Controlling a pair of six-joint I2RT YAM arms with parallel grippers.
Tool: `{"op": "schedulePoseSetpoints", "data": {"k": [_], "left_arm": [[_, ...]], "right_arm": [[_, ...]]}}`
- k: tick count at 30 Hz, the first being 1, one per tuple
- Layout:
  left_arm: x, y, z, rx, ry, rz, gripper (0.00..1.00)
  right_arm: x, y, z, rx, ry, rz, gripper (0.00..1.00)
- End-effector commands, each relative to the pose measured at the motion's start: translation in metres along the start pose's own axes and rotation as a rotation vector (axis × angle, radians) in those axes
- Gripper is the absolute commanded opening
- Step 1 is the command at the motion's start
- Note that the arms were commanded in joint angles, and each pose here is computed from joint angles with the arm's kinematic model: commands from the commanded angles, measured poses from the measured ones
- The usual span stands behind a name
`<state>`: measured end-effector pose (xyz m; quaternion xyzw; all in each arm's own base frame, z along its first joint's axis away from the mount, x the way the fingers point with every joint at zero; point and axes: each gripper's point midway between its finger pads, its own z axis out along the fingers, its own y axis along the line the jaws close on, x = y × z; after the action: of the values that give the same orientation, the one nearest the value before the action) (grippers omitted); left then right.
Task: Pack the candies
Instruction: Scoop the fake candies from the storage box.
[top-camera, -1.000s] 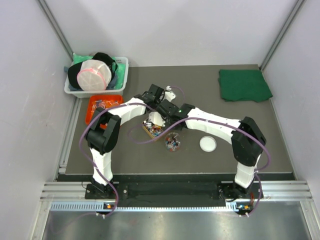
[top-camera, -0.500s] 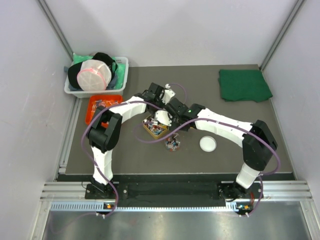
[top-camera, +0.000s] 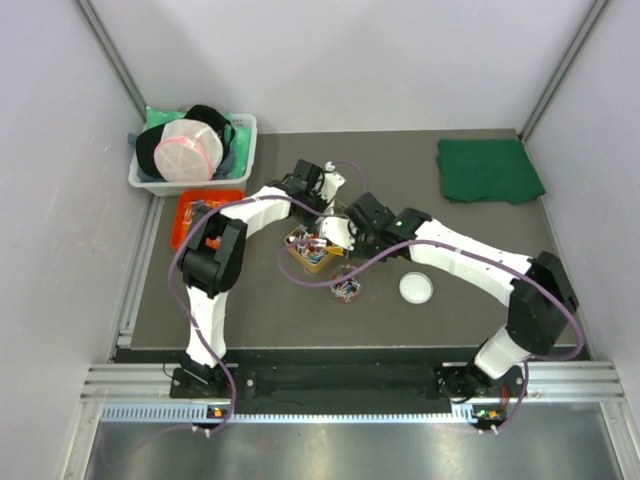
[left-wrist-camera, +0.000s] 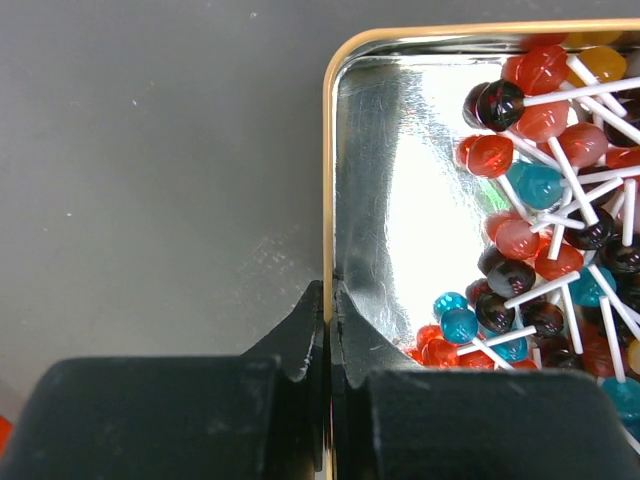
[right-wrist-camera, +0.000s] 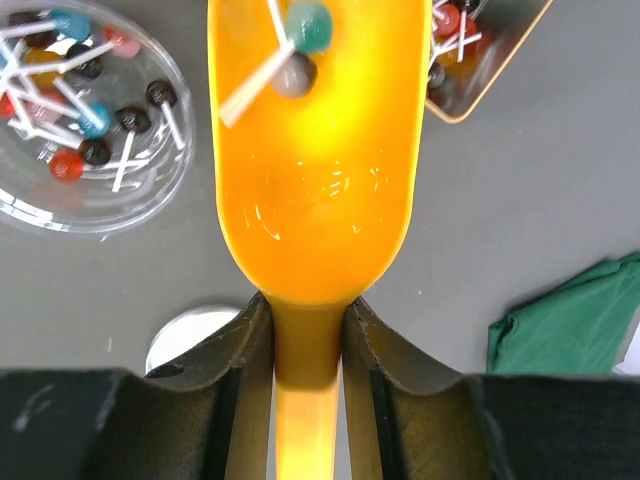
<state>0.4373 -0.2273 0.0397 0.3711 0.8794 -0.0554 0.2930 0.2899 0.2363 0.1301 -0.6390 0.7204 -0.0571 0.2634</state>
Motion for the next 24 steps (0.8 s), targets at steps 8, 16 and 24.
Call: {"op": "schedulePoseSetpoints", "data": {"k": [8,16,24], "left_arm": [[-0.02,0.014,0.005,-0.009,-0.056,-0.029,0.0],[-0.022,0.016,0.012,-0.006,-0.049,-0.047,0.0],[-0.02,0.016,0.019,0.004,-0.034,-0.051,0.02]], "right_arm": [[0.021,0.009,-0.051,-0.012,-0.053,-0.087,0.0],[0.05,0.026,-0.06,0.008,0.03,-0.203,0.0],[0.058,0.035,-0.06,0.029,0.085,-0.286,0.0]]}}
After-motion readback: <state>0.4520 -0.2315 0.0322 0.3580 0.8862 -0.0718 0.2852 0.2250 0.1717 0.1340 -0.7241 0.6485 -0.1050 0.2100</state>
